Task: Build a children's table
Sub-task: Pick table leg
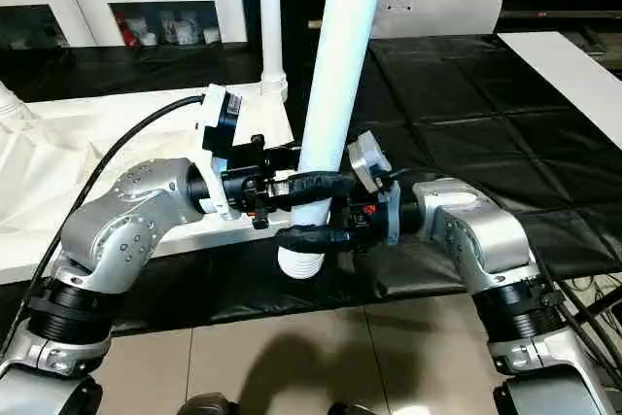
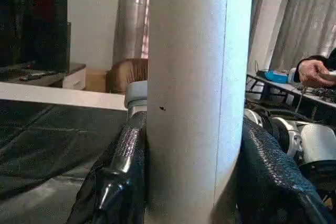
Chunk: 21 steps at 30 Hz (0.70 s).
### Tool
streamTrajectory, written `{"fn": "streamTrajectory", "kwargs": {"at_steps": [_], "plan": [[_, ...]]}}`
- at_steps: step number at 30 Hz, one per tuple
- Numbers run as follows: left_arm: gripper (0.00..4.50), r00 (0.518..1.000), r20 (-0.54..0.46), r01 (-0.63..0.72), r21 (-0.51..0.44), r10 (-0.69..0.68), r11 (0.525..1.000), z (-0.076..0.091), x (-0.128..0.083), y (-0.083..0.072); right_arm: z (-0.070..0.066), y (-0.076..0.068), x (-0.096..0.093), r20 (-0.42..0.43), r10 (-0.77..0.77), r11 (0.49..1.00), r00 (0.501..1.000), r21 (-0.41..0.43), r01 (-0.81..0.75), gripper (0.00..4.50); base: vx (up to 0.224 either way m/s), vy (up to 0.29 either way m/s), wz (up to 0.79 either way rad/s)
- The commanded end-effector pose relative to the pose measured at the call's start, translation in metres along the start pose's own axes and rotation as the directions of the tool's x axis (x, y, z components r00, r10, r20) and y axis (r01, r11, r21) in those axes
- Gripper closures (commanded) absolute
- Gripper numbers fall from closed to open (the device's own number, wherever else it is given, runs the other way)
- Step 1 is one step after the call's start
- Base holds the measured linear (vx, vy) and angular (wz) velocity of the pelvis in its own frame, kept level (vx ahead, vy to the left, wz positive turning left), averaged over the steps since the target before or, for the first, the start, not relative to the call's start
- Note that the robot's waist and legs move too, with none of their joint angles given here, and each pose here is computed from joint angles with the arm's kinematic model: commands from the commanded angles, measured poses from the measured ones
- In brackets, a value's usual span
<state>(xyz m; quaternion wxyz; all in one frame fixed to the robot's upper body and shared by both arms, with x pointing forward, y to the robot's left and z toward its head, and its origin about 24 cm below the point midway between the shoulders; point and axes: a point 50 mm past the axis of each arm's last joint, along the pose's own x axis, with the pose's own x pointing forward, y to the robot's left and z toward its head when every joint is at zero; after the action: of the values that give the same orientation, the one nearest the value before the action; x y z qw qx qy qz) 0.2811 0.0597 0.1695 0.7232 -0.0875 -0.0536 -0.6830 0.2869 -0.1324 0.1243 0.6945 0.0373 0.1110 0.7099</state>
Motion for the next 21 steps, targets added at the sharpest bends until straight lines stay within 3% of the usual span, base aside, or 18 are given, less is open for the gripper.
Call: {"fn": "streamTrajectory", "kwargs": {"at_steps": [1, 9, 16, 18, 21], "plan": [[2.65, 1.000, 0.002, 0.025, 0.041, -0.025, 0.999, 0.0083, 0.0052, -0.0009, 0.0007, -0.0005, -0.0009, 0.003, -0.009, 1.000, 1.000, -0.012, 0.009, 1.49, 0.000, 0.000, 0.00], [2.65, 1.000, 0.011, 0.003, 0.036, -0.003, 0.999, 0.0086, 0.0067, 0.0004, 0.0006, -0.0009, 0.0000, 0.018, -0.001, 1.000, 1.000, 0.004, 0.001, 2.25, 0.000, 0.000, 0.00], [2.65, 1.000, 0.014, -0.009, 0.024, 0.009, 1.000, 0.0081, 0.0068, 0.0009, 0.0004, -0.0011, 0.0005, 0.022, -0.002, 1.000, 1.000, 0.010, 0.001, 2.50, 0.000, 0.000, 0.00], [2.65, 0.999, 0.011, -0.030, -0.016, 0.030, 0.999, 0.0081, 0.0066, 0.0026, 0.0007, -0.0020, 0.0004, 0.021, -0.007, 1.000, 1.000, 0.009, 0.007, 2.51, 0.000, 0.000, 0.00], [1.95, 0.999, 0.031, -0.038, -0.056, 0.040, 0.998, 0.0101, 0.0070, 0.0035, -0.0003, -0.0033, 0.0001, 0.013, -0.021, 1.000, 1.000, 0.012, 0.021, 2.55, 0.000, 0.000, 0.00]]}}
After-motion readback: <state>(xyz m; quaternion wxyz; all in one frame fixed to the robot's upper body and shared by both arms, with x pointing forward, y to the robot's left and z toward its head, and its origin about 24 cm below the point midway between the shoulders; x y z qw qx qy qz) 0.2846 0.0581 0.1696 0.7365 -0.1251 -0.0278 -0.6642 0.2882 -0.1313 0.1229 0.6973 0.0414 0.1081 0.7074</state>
